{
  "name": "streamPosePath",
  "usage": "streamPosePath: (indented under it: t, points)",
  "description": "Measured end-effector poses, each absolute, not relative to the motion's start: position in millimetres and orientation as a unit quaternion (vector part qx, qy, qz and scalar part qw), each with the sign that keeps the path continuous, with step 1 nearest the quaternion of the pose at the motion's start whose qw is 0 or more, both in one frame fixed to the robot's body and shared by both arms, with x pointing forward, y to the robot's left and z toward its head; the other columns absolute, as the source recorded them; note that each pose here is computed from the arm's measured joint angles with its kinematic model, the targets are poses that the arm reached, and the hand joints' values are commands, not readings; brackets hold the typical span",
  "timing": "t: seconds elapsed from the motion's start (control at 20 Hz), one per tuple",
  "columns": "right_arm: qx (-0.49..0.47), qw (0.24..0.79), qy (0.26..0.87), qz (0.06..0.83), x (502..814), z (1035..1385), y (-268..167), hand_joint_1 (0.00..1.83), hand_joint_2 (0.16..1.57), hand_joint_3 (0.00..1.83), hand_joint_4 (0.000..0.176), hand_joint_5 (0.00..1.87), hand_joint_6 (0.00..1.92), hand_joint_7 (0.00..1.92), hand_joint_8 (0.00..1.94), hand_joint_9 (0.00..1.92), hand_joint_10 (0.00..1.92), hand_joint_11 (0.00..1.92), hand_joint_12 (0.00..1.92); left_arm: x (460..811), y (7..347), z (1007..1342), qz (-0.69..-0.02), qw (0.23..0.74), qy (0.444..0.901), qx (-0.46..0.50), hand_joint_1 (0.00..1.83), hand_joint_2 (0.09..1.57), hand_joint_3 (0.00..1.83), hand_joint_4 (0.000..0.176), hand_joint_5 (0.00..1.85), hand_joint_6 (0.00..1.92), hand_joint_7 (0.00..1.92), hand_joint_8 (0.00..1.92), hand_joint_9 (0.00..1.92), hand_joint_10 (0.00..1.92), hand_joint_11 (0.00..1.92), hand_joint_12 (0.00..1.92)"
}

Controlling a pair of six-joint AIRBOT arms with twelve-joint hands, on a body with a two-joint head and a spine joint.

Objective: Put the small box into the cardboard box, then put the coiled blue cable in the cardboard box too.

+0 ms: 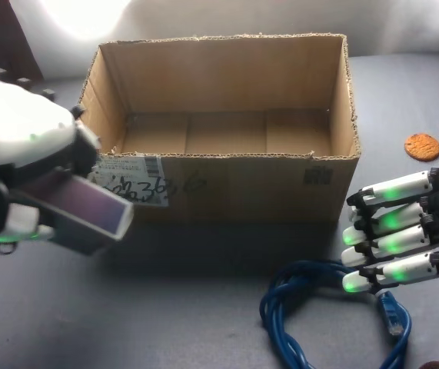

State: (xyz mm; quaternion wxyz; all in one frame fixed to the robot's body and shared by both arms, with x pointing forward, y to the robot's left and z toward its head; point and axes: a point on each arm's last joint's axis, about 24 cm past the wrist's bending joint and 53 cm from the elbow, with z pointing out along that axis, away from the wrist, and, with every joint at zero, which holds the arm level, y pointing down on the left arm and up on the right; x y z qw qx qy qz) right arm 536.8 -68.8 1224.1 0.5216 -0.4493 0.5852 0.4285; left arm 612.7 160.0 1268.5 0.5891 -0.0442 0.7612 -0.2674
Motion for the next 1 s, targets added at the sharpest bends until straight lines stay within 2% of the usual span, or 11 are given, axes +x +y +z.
streamPosePath:
  t: [0.1,0.15,0.2,0.25,0.3,0.35,0.45,0.7,0.8,0.9,1.0]
  points:
    - [-0.451,0.521,0.585,0.428,536.6,1223.5,-69.0,0.33,1.22,0.01,0.0,0.41,0.0,0.45,0.0,0.45,0.0,0.01,1.04,613.2,181.2,1261.1,-0.243,0.586,0.77,-0.066,1.33,1.24,0.0,0.0,0.68,1.21,0.74,1.43,0.69,1.56,0.53,1.27]
    - [-0.451,0.521,0.585,0.427,536.7,1223.4,-69.0,0.37,1.21,0.0,0.0,0.44,0.01,0.46,0.0,0.45,0.0,0.0,1.06,613.0,191.3,1258.4,-0.23,0.587,0.773,-0.075,1.19,1.26,0.0,0.0,0.66,1.31,0.76,1.48,0.64,1.27,0.47,1.33]
    - [-0.45,0.521,0.585,0.428,536.8,1223.6,-69.0,0.4,1.2,0.0,0.0,0.43,0.01,0.45,0.0,0.43,0.0,0.0,1.06,611.9,198.4,1254.8,-0.221,0.586,0.775,-0.08,1.31,1.24,0.0,0.0,0.69,1.24,0.79,1.38,0.67,1.5,0.47,1.35]
    - [-0.45,0.521,0.585,0.428,536.7,1223.6,-69.0,0.37,1.22,0.01,0.0,0.42,0.0,0.44,0.0,0.43,0.0,0.0,1.02,611.4,202.7,1250.3,-0.217,0.582,0.779,-0.084,1.33,1.23,0.0,0.0,0.72,1.2,0.78,1.37,0.68,1.53,0.5,1.35]
    - [-0.451,0.521,0.585,0.428,536.5,1223.5,-68.8,0.33,1.23,0.01,0.0,0.41,0.0,0.43,0.0,0.42,0.0,0.0,0.99,613.1,208.3,1245.2,-0.213,0.578,0.783,-0.087,1.34,1.22,0.0,0.0,0.74,1.17,0.79,1.37,0.68,1.53,0.51,1.35]
    - [-0.451,0.521,0.585,0.428,536.3,1223.6,-68.9,0.43,1.22,0.0,0.0,0.43,0.01,0.44,0.0,0.41,0.0,0.0,0.98,616.8,213.9,1244.1,-0.21,0.579,0.783,-0.087,1.35,1.21,0.0,0.0,0.78,1.13,0.81,1.33,0.7,1.52,0.52,1.36]
    - [-0.452,0.52,0.583,0.43,535.2,1224.2,-68.6,0.46,1.21,0.0,0.0,0.46,0.01,0.46,0.01,0.42,0.01,0.0,1.01,629.8,231.6,1248.3,-0.195,0.593,0.777,-0.081,1.35,1.19,0.0,0.0,0.83,1.05,0.83,1.29,0.71,1.5,0.51,1.37]
    - [-0.453,0.52,0.582,0.431,534.3,1224.5,-68.4,0.45,1.19,0.0,0.0,0.47,0.01,0.46,0.01,0.42,0.01,0.0,1.02,659.2,262.5,1259.4,-0.188,0.615,0.762,-0.076,1.35,1.18,0.0,0.0,0.84,1.08,0.86,1.23,0.73,1.47,0.49,1.4]
    - [-0.453,0.52,0.581,0.432,533.7,1224.6,-68.2,0.45,1.2,0.0,0.0,0.47,0.01,0.46,0.0,0.42,0.01,0.0,1.02,661.9,262.0,1269.7,-0.198,0.63,0.748,-0.072,1.35,1.18,0.0,0.0,0.82,1.1,0.86,1.22,0.74,1.47,0.49,1.38]
    - [-0.453,0.52,0.581,0.432,533.9,1224.9,-68.2,0.44,1.2,0.0,0.0,0.47,0.01,0.45,0.0,0.41,0.0,0.0,1.01,662.3,246.9,1279.0,-0.215,0.639,0.737,-0.046,1.35,1.18,0.0,0.0,0.85,1.08,0.87,1.2,0.74,1.46,0.49,1.36]
    - [-0.453,0.52,0.581,0.432,533.7,1224.7,-68.2,0.5,1.19,0.0,0.0,0.45,0.0,0.46,0.0,0.44,0.01,0.0,1.09,662.5,234.5,1287.5,-0.24,0.643,0.727,-0.034,1.35,1.19,0.0,0.0,0.83,1.1,0.84,1.24,0.72,1.48,0.49,1.35]
